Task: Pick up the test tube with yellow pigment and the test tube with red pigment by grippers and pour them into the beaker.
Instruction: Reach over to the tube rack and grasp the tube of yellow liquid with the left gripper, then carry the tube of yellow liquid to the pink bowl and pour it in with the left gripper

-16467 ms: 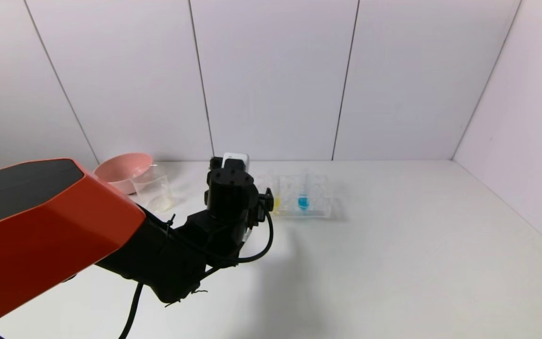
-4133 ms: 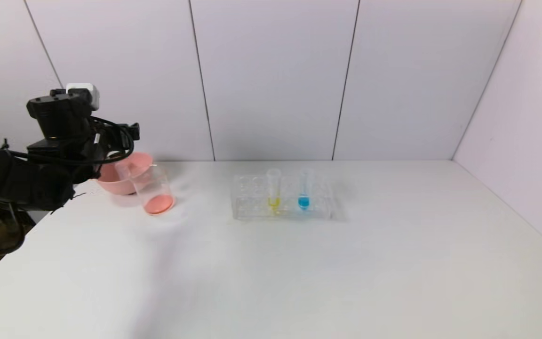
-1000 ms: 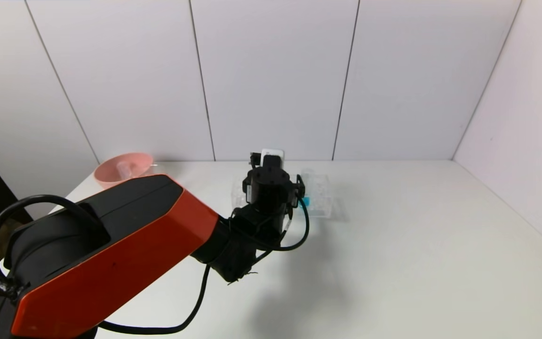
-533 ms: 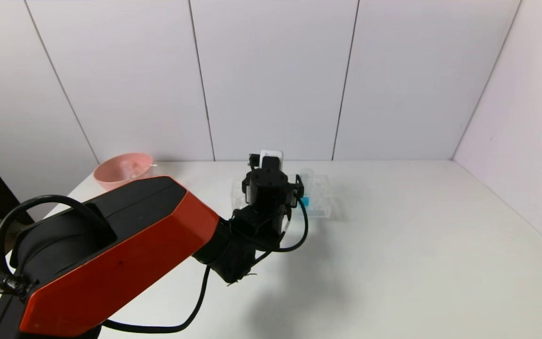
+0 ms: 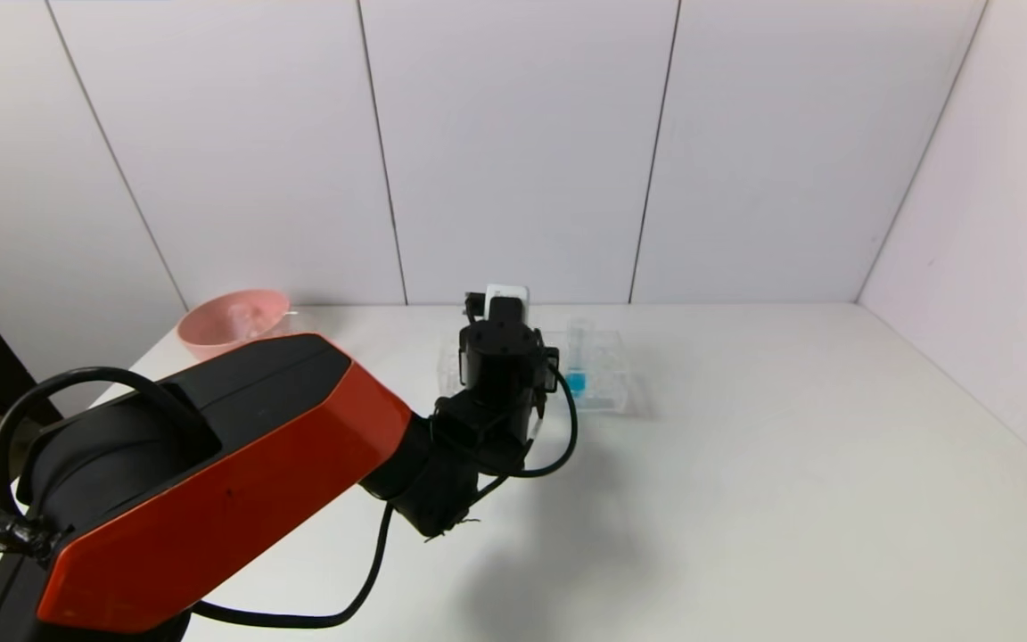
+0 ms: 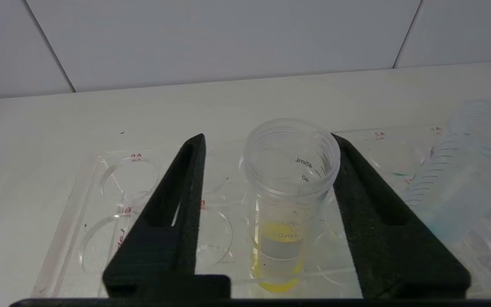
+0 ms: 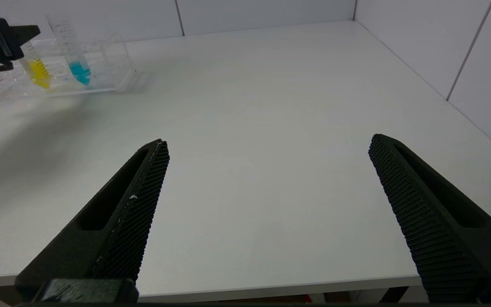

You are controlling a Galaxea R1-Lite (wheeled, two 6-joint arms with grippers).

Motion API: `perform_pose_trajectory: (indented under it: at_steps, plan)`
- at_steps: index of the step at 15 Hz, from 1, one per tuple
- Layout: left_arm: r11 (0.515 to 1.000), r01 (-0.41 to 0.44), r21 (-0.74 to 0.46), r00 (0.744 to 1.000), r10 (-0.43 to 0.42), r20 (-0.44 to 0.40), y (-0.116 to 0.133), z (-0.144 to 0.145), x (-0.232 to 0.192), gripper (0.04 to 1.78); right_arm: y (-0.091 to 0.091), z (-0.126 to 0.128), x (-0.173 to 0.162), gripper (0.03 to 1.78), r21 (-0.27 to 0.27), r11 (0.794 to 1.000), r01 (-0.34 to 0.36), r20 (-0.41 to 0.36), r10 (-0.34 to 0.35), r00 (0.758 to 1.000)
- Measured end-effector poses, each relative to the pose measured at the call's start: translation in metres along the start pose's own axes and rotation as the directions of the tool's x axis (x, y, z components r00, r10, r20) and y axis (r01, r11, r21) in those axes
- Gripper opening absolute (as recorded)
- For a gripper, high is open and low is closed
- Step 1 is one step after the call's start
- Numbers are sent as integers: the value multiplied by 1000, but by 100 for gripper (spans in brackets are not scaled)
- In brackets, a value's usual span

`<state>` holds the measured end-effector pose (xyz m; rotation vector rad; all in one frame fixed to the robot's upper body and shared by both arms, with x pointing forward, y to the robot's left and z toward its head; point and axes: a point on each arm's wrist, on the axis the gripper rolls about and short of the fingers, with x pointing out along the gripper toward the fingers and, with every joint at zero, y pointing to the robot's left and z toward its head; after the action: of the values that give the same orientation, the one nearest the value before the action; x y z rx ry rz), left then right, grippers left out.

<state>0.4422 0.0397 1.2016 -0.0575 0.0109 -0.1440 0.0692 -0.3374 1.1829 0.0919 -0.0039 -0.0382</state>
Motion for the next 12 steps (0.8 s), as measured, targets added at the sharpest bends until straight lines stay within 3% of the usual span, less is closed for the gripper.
perform_pose_trajectory:
  at_steps: [2,3,12]
  plan:
    - [1000,3,-3,1000,-3,0,0,0,0,51,0,0,0,171,-1,1000,0,0,0,1000]
    - [1000,3,-3,1000,-3,0,0,0,0,46,0,0,0,171,0,1000,0,0,0,1000]
    - [1000,14,13,999,-15,36,-1,19,-3,45,0,0,0,171,-1,1000,0,0,0,1000]
